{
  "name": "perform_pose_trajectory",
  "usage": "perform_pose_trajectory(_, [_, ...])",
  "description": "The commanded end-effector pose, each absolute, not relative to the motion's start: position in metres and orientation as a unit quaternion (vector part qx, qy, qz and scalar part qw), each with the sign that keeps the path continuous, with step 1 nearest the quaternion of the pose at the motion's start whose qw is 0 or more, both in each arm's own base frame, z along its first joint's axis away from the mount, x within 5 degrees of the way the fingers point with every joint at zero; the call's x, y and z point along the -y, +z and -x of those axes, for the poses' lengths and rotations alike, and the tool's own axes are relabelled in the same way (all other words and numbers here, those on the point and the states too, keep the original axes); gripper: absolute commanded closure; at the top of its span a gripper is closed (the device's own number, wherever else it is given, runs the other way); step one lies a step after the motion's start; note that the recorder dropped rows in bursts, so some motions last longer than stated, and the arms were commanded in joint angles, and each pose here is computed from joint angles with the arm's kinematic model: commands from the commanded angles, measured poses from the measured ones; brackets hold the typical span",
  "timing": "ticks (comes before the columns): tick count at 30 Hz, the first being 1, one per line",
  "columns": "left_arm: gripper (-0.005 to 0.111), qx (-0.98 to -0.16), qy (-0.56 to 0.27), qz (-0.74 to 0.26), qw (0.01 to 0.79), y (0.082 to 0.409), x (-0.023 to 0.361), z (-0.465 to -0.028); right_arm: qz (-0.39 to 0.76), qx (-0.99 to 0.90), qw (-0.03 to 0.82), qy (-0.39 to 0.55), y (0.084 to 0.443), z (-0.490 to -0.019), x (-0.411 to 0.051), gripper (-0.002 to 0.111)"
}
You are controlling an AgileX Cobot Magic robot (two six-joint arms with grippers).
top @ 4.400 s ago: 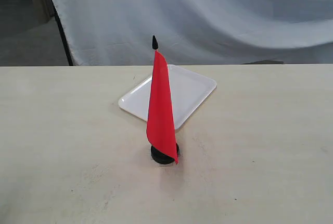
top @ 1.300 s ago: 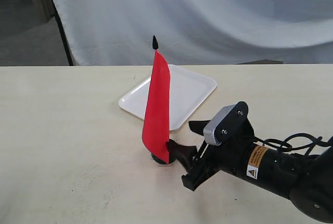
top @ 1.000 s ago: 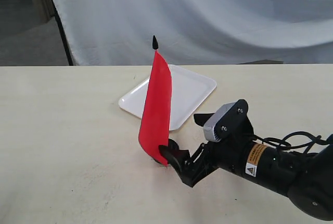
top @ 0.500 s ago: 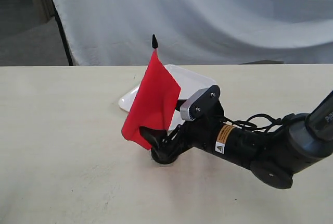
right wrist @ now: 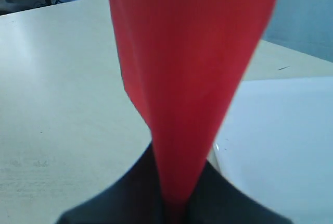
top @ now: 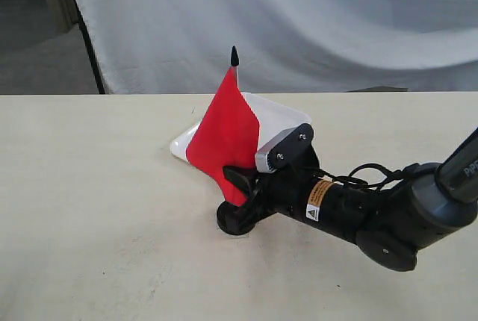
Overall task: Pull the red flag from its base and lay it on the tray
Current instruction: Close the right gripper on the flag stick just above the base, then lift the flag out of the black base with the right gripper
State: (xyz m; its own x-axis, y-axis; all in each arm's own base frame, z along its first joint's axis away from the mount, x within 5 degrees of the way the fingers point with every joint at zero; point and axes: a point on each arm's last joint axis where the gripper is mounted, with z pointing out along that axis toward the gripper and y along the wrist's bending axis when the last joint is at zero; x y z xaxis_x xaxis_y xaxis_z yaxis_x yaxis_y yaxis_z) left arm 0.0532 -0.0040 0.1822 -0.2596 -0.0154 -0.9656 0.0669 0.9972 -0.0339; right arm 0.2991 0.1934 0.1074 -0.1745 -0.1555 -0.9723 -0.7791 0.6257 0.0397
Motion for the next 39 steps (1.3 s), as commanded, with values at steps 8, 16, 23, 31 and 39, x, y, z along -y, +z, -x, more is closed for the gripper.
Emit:
perform_pose_trajectory(8, [0.107, -0.792, -0.035, -0.018, 0.61, 0.182, 0.004, -0.053, 0.127, -0.787, 0.522, 0.304, 0.198, -0.312, -0.18, 0.109])
perform_pose_trajectory(16, [0.107, -0.792, -0.035, -0.018, 0.61, 0.182, 0.004, -0.053, 0.004, -0.87, 0.435, 0.231, 0.196, -0.374, -0.181, 0.109])
perform_pose_trajectory(23, [0.107, -0.792, -0.035, -0.018, 0.61, 0.182, 0.004, -0.053, -0.063, -0.889, 0.394, 0.225, 0.164, -0.417, -0.199, 0.109])
perform_pose_trajectory(31, [0.107, -0.792, -0.035, -0.018, 0.61, 0.182, 0.004, -0.053, -0.09, -0.9, 0.371, 0.211, 0.144, -0.433, -0.205, 0.109])
perform_pose_trajectory(39, [0.107, -0.792, -0.035, -0.018, 0.61, 0.182, 0.004, -0.053, -0.107, -0.89, 0.37, 0.245, 0.121, -0.437, -0.211, 0.109])
